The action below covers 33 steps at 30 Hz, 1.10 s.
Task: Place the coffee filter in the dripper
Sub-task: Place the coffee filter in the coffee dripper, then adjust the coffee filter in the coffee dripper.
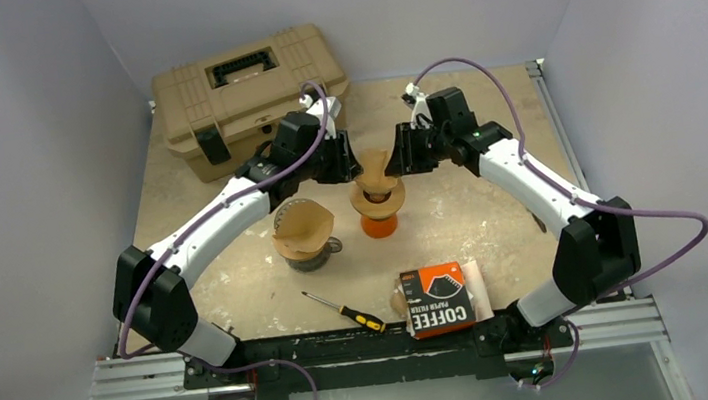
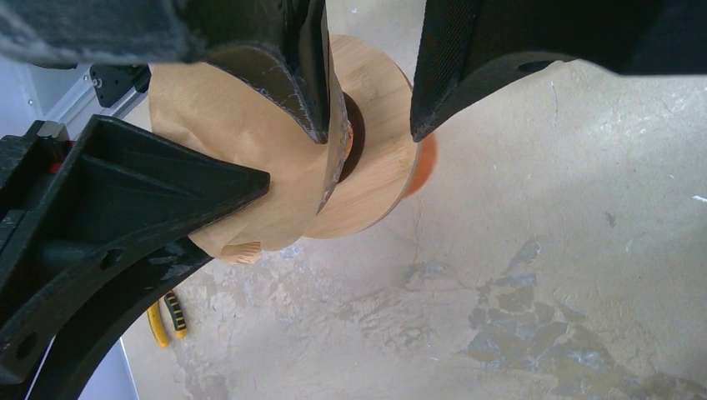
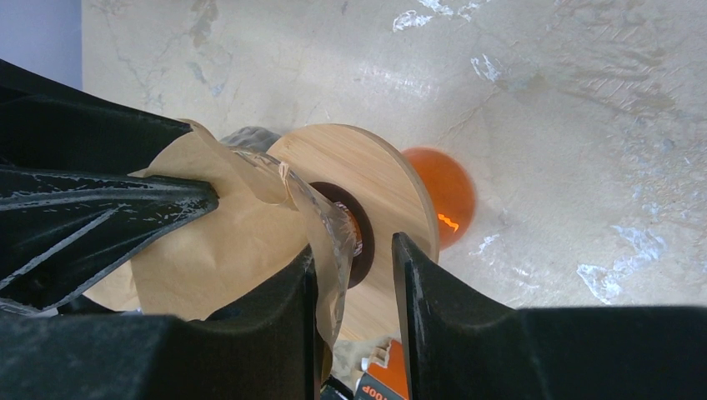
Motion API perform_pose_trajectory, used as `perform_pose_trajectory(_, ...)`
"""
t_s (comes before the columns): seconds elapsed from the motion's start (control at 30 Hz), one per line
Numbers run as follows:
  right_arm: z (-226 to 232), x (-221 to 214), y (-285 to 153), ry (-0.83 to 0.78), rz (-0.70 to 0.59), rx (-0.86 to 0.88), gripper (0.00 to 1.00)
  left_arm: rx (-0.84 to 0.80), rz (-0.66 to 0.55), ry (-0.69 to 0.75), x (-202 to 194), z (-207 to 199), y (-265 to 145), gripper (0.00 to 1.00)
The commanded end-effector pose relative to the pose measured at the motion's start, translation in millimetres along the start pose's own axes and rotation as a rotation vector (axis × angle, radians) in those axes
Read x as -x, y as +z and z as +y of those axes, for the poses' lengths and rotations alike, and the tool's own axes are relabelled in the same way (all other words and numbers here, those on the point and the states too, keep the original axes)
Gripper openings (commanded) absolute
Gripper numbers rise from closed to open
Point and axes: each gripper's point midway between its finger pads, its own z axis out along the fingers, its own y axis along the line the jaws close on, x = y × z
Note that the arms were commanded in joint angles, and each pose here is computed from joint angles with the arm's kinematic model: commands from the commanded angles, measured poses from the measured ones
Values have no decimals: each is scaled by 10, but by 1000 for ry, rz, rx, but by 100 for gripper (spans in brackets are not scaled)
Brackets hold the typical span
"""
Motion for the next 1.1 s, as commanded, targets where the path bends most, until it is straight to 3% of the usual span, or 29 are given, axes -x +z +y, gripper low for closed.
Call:
perform_pose_trajectory(0.0, -36, -56, -4, -17, 7, -3, 36, 12, 0, -7, -40, 67, 43, 37)
perform_pose_trajectory(0.2, -31, -26, -38, -26, -4, -8, 37, 14, -3, -7, -30, 63, 22, 38)
perform_pose_trajectory(0.67, 193, 354, -370, -28, -123, -7, 47, -19, -64, 7, 229, -92, -164, 58)
perform_pose_trajectory(1.07, 233, 381, -440, -30, -133, -1, 50, -50, -126, 12, 389, -199, -331, 63)
